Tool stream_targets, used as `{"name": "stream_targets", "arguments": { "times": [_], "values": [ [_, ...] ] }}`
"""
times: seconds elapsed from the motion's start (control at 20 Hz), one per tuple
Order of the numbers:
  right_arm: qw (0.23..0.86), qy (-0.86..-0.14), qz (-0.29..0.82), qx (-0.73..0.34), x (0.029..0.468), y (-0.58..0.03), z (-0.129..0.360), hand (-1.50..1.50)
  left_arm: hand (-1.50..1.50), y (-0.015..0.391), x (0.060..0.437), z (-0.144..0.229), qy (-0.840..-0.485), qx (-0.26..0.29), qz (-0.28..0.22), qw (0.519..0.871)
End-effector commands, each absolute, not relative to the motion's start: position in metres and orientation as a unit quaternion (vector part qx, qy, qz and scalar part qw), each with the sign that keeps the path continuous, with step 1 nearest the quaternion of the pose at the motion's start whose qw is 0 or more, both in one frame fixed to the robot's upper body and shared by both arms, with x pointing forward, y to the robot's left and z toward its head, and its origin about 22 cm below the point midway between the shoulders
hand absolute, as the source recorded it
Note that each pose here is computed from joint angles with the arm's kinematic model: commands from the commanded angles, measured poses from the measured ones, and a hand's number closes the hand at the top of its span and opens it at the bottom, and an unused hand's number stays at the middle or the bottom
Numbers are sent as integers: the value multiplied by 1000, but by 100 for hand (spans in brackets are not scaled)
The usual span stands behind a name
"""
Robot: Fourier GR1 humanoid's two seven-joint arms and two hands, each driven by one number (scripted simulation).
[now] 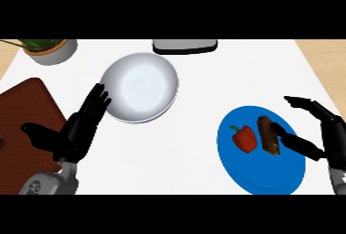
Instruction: Pick the bell pepper from the plate and place it in the bowl
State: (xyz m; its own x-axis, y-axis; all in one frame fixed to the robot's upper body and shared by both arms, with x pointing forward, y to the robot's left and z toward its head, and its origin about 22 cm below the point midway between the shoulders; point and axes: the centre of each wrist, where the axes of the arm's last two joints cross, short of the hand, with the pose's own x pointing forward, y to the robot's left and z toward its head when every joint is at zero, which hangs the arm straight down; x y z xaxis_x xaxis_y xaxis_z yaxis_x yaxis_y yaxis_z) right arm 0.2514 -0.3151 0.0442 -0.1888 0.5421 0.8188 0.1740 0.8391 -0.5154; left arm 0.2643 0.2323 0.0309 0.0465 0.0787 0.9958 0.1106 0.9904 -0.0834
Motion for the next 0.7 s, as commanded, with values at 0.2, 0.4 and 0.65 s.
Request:
{"name": "stream_targets", "arguments": {
  "times": [0.2,0.4,0.65],
  "values": [
    [536,-732,301,-294,187,-271,40,-150,0,211,270,32,-677,-96,-52,727],
    [532,-635,365,-425,197,-296,58,-150,0,193,257,18,-669,-107,-57,733],
    [600,-531,389,-454,182,-262,81,-150,0,208,264,26,-675,-107,-54,728]
  ]
}}
